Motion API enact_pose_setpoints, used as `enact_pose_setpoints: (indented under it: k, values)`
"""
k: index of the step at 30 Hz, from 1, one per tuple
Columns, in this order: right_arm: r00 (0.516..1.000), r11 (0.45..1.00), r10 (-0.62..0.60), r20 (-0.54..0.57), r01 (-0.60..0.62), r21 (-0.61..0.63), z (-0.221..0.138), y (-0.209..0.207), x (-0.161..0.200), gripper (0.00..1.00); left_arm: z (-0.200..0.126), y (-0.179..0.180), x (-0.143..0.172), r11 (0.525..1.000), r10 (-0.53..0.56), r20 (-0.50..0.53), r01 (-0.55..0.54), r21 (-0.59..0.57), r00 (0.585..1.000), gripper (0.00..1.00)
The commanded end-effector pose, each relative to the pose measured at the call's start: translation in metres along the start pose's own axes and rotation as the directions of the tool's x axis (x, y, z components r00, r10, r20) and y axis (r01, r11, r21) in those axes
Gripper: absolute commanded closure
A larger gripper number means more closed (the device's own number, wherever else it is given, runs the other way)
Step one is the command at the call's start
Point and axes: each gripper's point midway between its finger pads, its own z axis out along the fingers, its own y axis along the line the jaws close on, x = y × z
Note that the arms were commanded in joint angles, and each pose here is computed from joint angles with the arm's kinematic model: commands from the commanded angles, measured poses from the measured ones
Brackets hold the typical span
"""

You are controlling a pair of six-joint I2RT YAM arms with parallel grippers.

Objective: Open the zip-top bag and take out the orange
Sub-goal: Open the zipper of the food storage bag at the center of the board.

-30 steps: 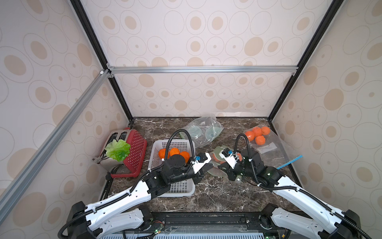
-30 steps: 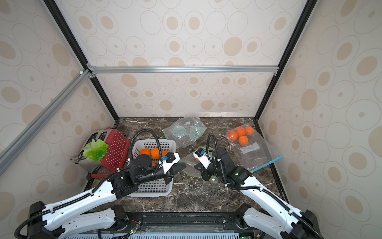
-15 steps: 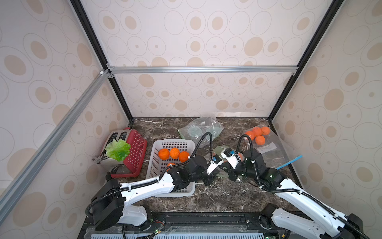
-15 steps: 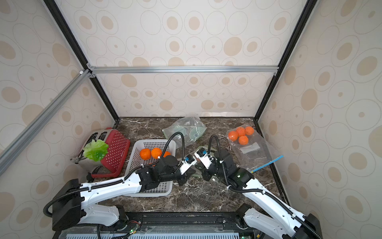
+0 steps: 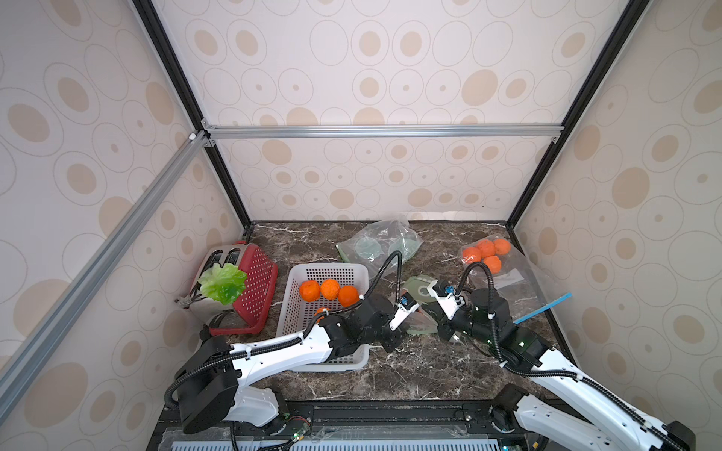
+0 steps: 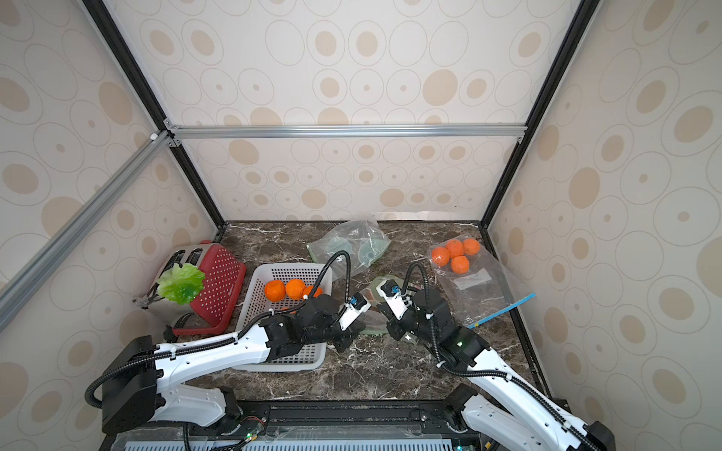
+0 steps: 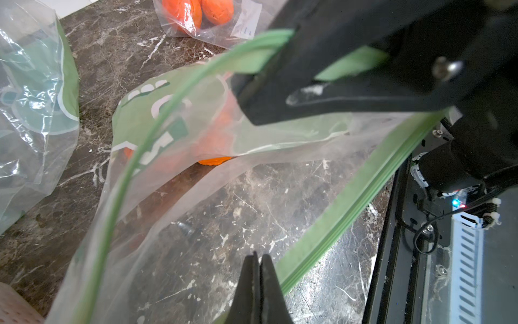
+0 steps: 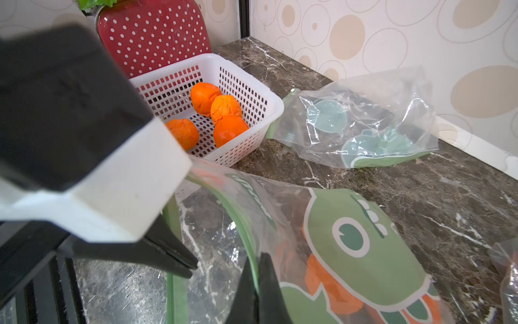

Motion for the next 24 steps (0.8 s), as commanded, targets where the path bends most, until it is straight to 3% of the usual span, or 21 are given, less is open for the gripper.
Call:
enact_pose_setpoints:
  k: [1, 11, 17, 18, 19, 24]
  values:
    - [0.995, 0.997, -0.069, 0.07, 0.066, 0.041, -0.003, -0.006, -0.015, 0.98, 0.004, -0.003, 0.017, 1.0, -0.006, -0.066, 0.007, 0.018, 0.998, 0.96]
    - [0.982, 0.987, -0.116, 0.148, 0.097, 0.129, -0.011, -0.017, -0.027, 0.97, 0.01, -0.007, 0.035, 0.999, 0.01, -0.141, -0.004, 0.046, 0.99, 1.0]
    - [0.984, 0.989, -0.105, 0.146, 0.088, 0.118, -0.014, -0.015, -0.023, 0.96, -0.004, -0.015, 0.009, 0.997, 0.009, -0.041, -0.006, 0.081, 0.999, 0.98]
    - [0.984, 0.99, -0.101, 0.147, 0.085, 0.114, -0.014, -0.014, -0.023, 0.96, -0.007, -0.015, 0.001, 0.997, 0.007, -0.014, -0.005, 0.081, 1.0, 0.89]
    - [0.984, 0.99, -0.098, 0.149, 0.082, 0.113, -0.014, -0.014, -0.022, 0.96, -0.011, -0.014, -0.008, 0.997, -0.003, 0.017, 0.001, 0.072, 1.0, 0.85]
    - [0.984, 0.991, -0.088, 0.156, 0.071, 0.109, -0.014, -0.014, -0.022, 0.96, -0.021, -0.009, -0.05, 0.997, -0.075, 0.164, 0.069, 0.043, 0.984, 0.76]
